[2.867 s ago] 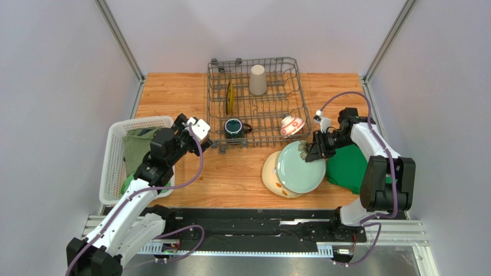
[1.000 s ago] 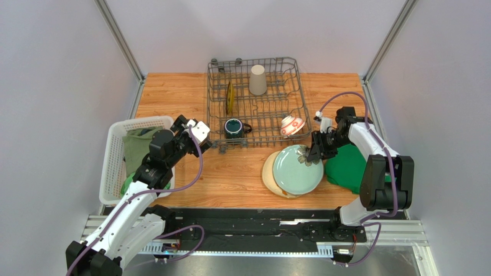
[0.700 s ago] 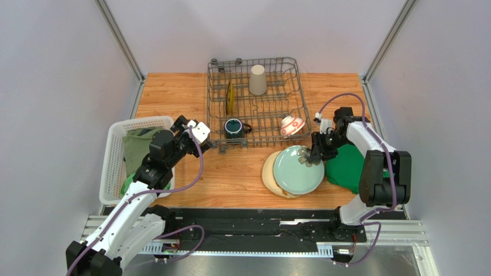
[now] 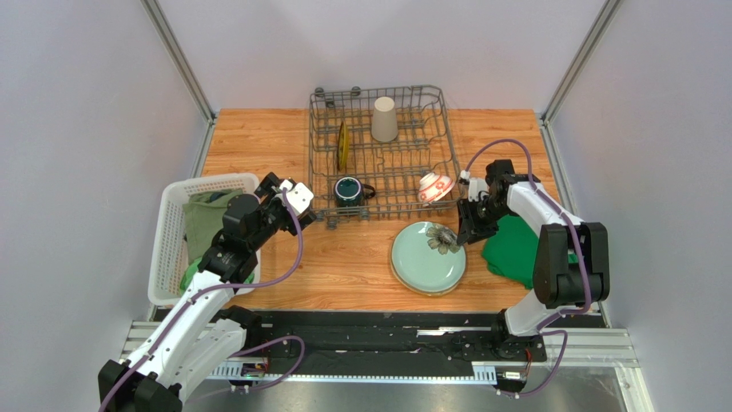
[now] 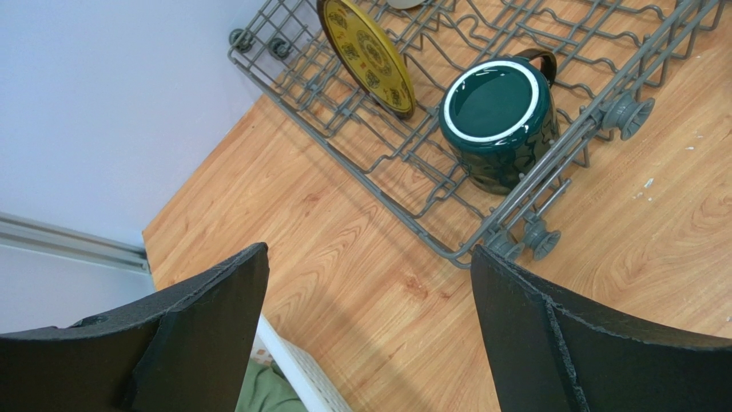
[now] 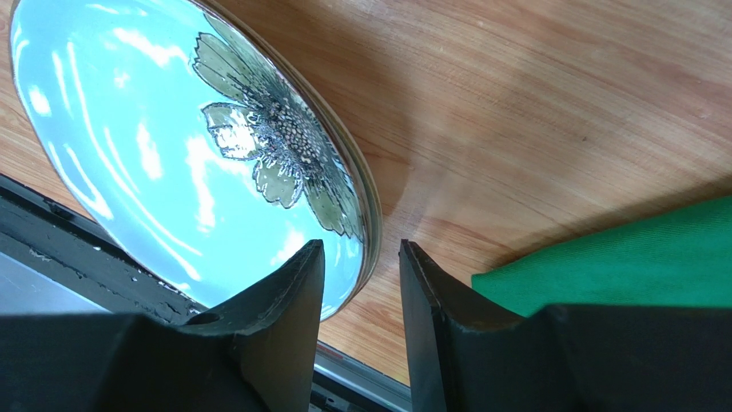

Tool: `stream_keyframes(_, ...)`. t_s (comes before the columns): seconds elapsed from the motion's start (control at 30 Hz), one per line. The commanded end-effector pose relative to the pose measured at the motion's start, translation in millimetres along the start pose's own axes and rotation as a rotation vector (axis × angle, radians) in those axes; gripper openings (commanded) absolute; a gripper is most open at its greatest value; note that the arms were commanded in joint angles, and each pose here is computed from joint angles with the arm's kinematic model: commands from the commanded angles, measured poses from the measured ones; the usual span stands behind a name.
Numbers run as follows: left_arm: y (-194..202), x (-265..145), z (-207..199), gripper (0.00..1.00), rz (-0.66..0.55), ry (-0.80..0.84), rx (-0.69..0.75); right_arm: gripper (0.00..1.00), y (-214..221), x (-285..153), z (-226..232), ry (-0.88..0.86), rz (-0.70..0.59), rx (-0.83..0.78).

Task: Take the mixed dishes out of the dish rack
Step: Place the plate at the center of the board, then pick up the plate from the dish rack.

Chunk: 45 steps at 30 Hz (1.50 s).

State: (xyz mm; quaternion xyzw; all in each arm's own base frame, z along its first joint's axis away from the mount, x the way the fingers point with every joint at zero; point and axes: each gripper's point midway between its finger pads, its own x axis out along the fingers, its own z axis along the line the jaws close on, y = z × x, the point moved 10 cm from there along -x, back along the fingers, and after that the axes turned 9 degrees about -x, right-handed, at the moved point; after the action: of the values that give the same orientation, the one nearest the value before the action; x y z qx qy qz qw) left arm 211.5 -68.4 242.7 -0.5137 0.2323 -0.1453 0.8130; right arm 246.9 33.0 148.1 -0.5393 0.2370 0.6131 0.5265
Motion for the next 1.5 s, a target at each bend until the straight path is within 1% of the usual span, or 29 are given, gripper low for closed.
stream_keyframes(0.0,-5,-2,0,0.95,-0.028,0.008,0.005,0.41,-7,-1,2,0.024,-0.031,-0.012)
stream_keyframes(0.23,-4,-1,0,0.95,-0.028,0.005,0.005,0.4,-8,-6,5,0.063,-0.051,-0.034)
stream_keyframes(0.33,-7,-1,2,0.95,-0.037,0.001,0.006,0.41,-12,-18,8,0.097,-0.101,-0.055)
stream_keyframes(0.47,-11,6,4,0.96,-0.015,0.012,-0.016,0.43,-18,-43,16,0.15,-0.196,-0.091)
stream_keyframes(0.5,-13,8,4,0.96,-0.009,0.015,-0.032,0.52,-19,-48,18,0.162,-0.211,-0.1)
stream_keyframes(0.53,-19,8,7,0.96,-0.008,0.012,-0.04,0.57,-20,-52,19,0.168,-0.225,-0.105)
stream_keyframes(0.57,-19,12,7,0.96,0.01,0.02,-0.052,0.58,-23,-57,21,0.176,-0.247,-0.11)
stream_keyframes(0.67,-27,20,11,0.96,0.013,0.017,-0.089,0.61,-27,-69,26,0.192,-0.308,-0.124)
stream_keyframes(0.73,-36,25,15,0.96,0.006,0.003,-0.118,0.66,-27,-71,28,0.204,-0.338,-0.121)
stream_keyframes(0.8,-36,36,17,0.96,0.036,-0.001,-0.153,0.7,-28,-69,29,0.22,-0.355,-0.131)
stream_keyframes(0.83,-45,39,22,0.96,0.025,-0.02,-0.162,0.72,-29,-68,30,0.226,-0.364,-0.13)
stream_keyframes(0.87,-43,47,22,0.96,0.047,-0.019,-0.187,0.76,-31,-67,31,0.23,-0.379,-0.139)
stream_keyframes(0.9,-46,51,24,0.96,0.053,-0.023,-0.199,0.82,-29,-65,32,0.235,-0.38,-0.138)
stream_keyframes(0.93,-54,54,28,0.96,0.042,-0.038,-0.207,0.85,-29,-65,33,0.24,-0.39,-0.144)
stream_keyframes(1.0,-54,67,30,0.96,0.069,-0.043,-0.248,0.88,-31,-65,36,0.258,-0.413,-0.163)
stream_keyframes(1.03,-63,72,34,0.96,0.054,-0.051,-0.259,0.91,-31,-66,36,0.268,-0.419,-0.167)
stream_keyframes(1.1,-61,86,34,0.96,0.086,-0.041,-0.29,0.94,-32,-73,39,0.303,-0.464,-0.182)
stream_keyframes(1.13,-70,91,38,0.96,0.072,-0.039,-0.299,0.99,-31,-74,40,0.315,-0.476,-0.185)
stream_keyframes(1.2,-67,108,36,0.96,0.115,-0.014,-0.331,0.99,-29,-83,44,0.354,-0.524,-0.202)
stream_keyframes(1.23,-76,114,39,0.96,0.101,-0.01,-0.337,0.99,-28,-84,45,0.363,-0.536,-0.209)
stream_keyframes(1.3,-70,131,37,0.96,0.146,0.004,-0.367,0.99,-24,-90,47,0.387,-0.571,-0.223)
stream_keyframes(1.33,-77,138,41,0.96,0.138,-0.008,-0.373,0.99,-22,-91,47,0.395,-0.579,-0.227)
stream_keyframes(1.4,-66,157,38,0.96,0.204,-0.016,-0.405,0.99,-18,-94,47,0.415,-0.6,-0.235)
stream_keyframes(1.43,-74,163,41,0.96,0.194,-0.029,-0.414,0.99,-18,-95,47,0.422,-0.604,-0.239)
stream_keyframes(1.47,-65,175,38,0.96,0.232,-0.026,-0.434,0.99,-16,-95,47,0.427,-0.605,-0.239)
